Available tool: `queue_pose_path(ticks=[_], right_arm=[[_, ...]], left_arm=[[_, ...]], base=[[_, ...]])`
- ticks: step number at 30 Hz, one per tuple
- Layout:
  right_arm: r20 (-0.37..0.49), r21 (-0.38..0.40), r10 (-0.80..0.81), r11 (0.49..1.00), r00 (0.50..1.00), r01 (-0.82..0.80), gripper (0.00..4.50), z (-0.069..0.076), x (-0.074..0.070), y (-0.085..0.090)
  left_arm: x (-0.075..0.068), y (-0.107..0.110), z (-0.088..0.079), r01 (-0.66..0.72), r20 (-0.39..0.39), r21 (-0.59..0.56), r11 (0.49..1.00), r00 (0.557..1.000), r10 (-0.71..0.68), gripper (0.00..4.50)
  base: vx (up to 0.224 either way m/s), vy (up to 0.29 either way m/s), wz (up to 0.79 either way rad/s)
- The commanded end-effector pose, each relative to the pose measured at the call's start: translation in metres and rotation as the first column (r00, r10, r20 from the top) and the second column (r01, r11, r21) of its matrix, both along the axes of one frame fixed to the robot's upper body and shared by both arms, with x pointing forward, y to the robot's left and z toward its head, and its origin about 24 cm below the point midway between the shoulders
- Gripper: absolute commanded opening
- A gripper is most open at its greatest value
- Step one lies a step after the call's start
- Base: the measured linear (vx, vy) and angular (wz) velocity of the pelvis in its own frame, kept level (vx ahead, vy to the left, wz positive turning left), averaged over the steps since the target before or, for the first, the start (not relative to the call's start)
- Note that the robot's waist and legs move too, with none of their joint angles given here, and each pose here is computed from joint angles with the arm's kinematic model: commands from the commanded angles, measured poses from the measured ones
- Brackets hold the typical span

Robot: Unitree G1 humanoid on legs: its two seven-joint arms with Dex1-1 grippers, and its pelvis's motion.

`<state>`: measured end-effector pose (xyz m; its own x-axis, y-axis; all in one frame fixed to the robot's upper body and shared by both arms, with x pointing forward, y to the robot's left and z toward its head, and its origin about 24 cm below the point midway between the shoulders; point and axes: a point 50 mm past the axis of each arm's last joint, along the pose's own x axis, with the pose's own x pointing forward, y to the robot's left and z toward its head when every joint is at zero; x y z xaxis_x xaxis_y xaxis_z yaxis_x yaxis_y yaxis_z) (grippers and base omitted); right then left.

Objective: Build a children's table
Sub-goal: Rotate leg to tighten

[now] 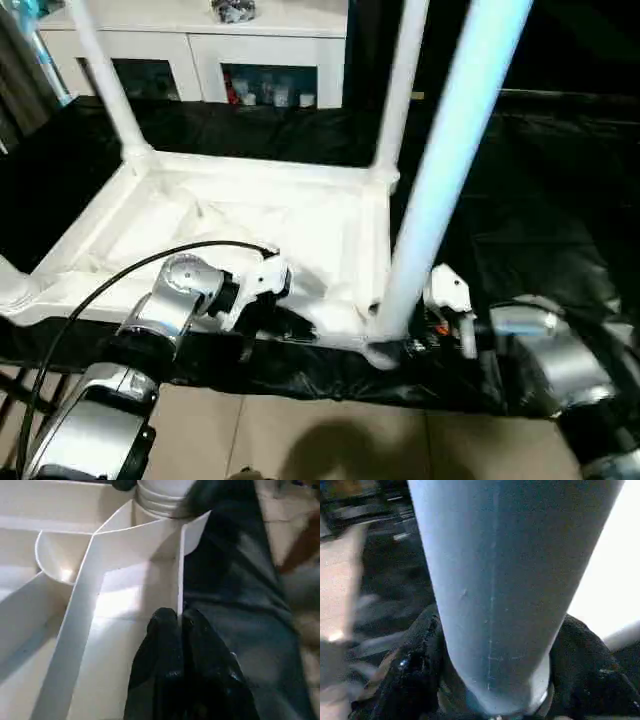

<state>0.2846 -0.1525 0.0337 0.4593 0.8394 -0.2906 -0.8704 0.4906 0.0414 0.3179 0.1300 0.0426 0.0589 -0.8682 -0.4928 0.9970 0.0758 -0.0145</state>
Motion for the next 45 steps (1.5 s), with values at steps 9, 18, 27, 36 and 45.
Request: queue_pose_path(ticks=[9, 18, 27, 36, 45], right_arm=[[-0.062, 0.073, -0.47, 0.878, 0.881, 0.473, 2.57, -0.015, 0.018, 0.046], [-0.007, 0.116, -0.483, 0.869, 0.875, 0.481, 3.47, -0.003, 0.021, 0.052], [0.043, 0.055, -0.027, 0.998, 0.999, 0.024, 3.72, 0.008, -0.002, 0.02], [-0.047, -0.009, 0.224, 0.974, 0.973, -0.225, 3.46, 0.006, -0.017, 0.0], [-0.113, -0.042, 0.353, 0.932, 0.929, -0.36, 2.75, 0.001, -0.018, -0.001]], left_arm=[[-0.001, -0.079, -0.008, -0.179, 0.057, -0.094, 0.979, 0.981, 0.185, 0.0], [-0.001, -0.073, -0.008, -0.161, 0.095, -0.062, 0.985, 0.981, 0.166, 0.0], [-0.007, -0.03, 0.001, 0.037, 0.065, -0.086, 0.996, 0.997, -0.031, 0.0], [-0.008, -0.01, 0.01, 0.097, -0.009, -0.113, 0.989, 0.995, -0.099, 0.0], [-0.011, -0.001, 0.01, 0.173, -0.051, -0.084, 0.981, 0.983, -0.178, 0.0]], base=[[0.0, 0.0, 0.0], [0.0, 0.0, 0.0], [0.0, 0.0, 0.0], [0.0, 0.0, 0.0], [0.0, 0.0, 0.0]])
